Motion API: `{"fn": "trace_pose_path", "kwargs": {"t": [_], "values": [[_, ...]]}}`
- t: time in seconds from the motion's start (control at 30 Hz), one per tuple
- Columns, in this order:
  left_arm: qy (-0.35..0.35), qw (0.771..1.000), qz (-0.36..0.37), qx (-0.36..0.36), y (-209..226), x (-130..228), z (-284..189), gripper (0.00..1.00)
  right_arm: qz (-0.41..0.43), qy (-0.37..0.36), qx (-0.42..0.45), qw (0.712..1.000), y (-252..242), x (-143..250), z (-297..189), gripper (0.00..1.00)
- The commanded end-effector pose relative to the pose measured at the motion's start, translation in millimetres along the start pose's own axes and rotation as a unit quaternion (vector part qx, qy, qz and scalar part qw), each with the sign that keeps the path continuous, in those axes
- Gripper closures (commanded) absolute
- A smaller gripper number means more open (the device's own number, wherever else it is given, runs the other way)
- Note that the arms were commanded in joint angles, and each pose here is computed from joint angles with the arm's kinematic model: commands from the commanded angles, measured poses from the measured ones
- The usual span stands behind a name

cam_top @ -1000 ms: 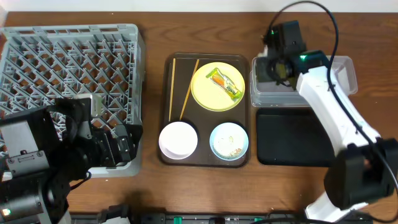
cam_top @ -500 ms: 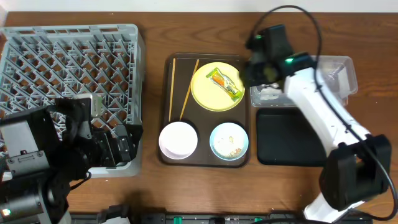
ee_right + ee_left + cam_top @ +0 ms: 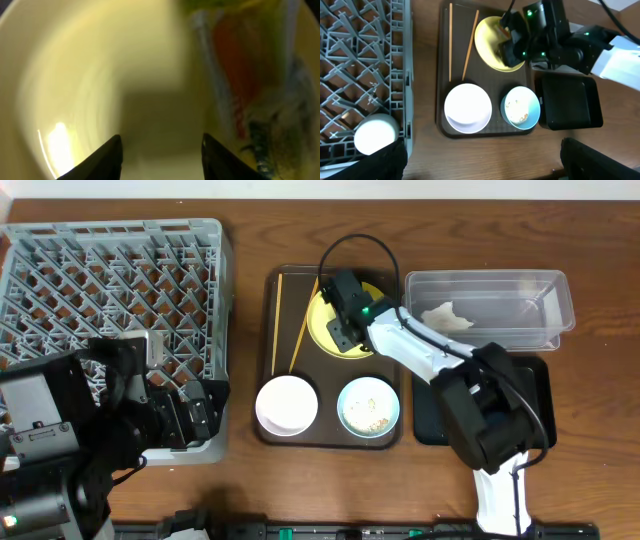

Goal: Sort waste into correct bins and load items into the dishwasher
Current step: 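Grasp the snack wrapper with the right gripper and drop it in the bin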

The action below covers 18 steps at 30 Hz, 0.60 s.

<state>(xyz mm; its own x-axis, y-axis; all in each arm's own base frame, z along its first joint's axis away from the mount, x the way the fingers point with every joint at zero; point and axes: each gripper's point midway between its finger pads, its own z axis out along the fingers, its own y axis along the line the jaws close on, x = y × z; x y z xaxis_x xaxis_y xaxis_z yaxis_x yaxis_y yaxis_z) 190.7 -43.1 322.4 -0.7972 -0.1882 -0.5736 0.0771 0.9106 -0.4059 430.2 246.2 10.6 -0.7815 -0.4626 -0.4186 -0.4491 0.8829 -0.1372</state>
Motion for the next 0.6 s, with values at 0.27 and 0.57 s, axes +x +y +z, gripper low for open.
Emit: {"fn": "trace_pose_path", "kwargs": {"t": [0.27,0.57], "values": [[-0.007,1.0,0.014,0.004,-4,-3,-3,0.02,-0.005,0.006,0.016,1.0,-9,2,-3,0.66],[-0.007,1.0,0.014,0.004,-4,-3,-3,0.02,0.005,-0.047,0.029,0.998,-22,-27,-38,0.6]]}}
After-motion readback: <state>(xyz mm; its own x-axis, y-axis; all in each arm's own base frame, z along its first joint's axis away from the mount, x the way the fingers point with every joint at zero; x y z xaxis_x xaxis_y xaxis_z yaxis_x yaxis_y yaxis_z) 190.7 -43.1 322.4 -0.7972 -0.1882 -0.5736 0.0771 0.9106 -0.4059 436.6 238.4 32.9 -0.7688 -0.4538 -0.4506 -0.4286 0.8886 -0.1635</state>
